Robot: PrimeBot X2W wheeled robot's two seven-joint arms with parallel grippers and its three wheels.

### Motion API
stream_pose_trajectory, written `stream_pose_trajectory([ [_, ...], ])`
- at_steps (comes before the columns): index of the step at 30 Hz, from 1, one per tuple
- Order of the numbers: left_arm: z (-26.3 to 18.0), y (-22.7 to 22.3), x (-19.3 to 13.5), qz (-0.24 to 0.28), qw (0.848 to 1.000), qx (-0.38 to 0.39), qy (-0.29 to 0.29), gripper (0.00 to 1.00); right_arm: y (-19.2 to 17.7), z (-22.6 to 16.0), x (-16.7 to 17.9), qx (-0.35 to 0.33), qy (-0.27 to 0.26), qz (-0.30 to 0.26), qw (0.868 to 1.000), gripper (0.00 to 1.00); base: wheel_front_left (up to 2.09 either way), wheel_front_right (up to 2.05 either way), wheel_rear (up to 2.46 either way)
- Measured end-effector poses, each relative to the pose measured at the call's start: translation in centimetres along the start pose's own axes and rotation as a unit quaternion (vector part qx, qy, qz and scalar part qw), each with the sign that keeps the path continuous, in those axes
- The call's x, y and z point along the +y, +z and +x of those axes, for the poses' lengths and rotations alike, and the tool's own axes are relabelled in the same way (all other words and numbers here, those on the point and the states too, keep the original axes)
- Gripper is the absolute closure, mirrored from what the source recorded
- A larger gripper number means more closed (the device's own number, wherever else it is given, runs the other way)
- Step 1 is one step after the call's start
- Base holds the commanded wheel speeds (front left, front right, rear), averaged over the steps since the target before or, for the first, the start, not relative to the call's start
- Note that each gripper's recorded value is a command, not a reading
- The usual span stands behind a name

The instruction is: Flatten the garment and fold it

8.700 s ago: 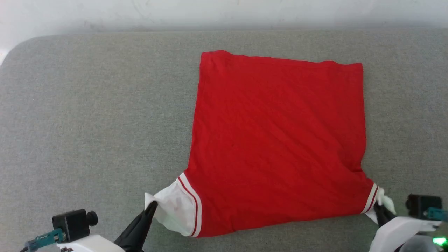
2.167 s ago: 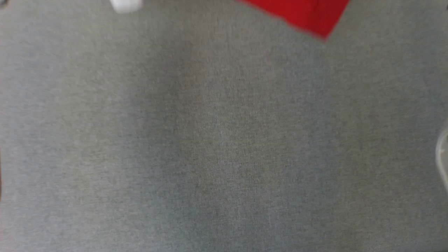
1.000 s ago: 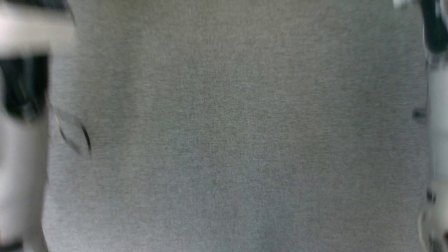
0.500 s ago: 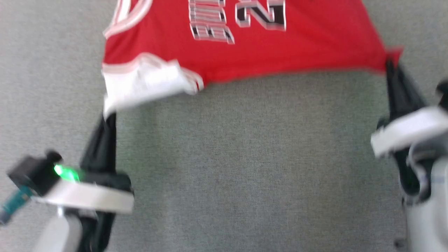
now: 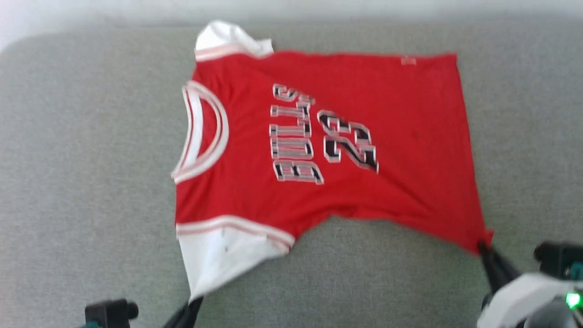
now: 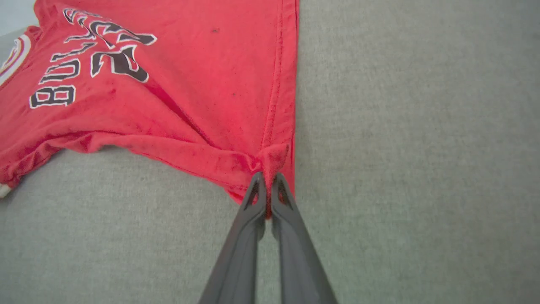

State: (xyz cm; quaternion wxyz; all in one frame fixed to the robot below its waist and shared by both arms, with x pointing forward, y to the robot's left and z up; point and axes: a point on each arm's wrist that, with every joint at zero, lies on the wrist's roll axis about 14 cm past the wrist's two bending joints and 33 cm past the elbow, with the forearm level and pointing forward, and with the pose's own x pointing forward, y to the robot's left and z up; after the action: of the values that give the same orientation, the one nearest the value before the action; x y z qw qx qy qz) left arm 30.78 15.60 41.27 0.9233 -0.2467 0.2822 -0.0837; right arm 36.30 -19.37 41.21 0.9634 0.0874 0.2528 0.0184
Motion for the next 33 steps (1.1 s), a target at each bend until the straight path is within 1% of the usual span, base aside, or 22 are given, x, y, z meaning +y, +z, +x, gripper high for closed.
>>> stream_pose_trajectory([
  [4, -2.5, -1.7, 0.4, -0.012, 0.999, 0.039, 0.014, 1.00, -2.6, -2.7, 0.5, 0.051, 0.009, 0.016, 0.999, 1.00, 0.00, 0.00, 0.00],
  [10, -5.5, -3.5, 0.2, -0.047, 0.996, 0.074, 0.019, 1.00, -5.3, -6.0, 0.1, 0.109, 0.008, 0.030, 0.994, 1.00, 0.00, 0.00, 0.00],
  [15, -7.4, -3.4, 0.5, -0.066, 0.995, 0.065, 0.033, 1.00, -5.8, -7.8, -0.8, 0.119, -0.005, 0.040, 0.992, 1.00, 0.00, 0.00, 0.00],
  [18, -7.9, -1.9, 0.7, -0.067, 0.997, 0.030, 0.037, 1.00, -5.0, -8.2, -1.3, 0.105, -0.012, 0.041, 0.994, 1.00, 0.00, 0.00, 0.00],
  [22, -7.6, 1.2, 0.5, -0.045, 0.998, -0.030, 0.031, 1.00, -3.2, -7.7, -1.4, 0.075, -0.013, 0.029, 0.997, 1.00, 0.00, 0.00, 0.00],
  [26, -5.6, 5.1, -1.1, -0.002, 0.997, -0.082, -0.010, 1.00, -0.3, -5.8, -0.7, 0.032, 0.000, 0.005, 0.999, 1.00, 0.00, 0.00, 0.00],
  [30, -2.9, 8.8, -2.9, 0.051, 0.990, -0.120, -0.053, 1.00, 2.7, -3.4, -0.1, -0.008, 0.011, -0.014, 1.000, 1.00, 0.00, 0.00, 0.00],
  [33, -0.6, 11.0, -3.6, 0.092, 0.984, -0.133, -0.074, 1.00, 4.2, -1.4, 0.2, -0.023, 0.016, -0.031, 0.999, 1.00, 0.00, 0.00, 0.00],
])
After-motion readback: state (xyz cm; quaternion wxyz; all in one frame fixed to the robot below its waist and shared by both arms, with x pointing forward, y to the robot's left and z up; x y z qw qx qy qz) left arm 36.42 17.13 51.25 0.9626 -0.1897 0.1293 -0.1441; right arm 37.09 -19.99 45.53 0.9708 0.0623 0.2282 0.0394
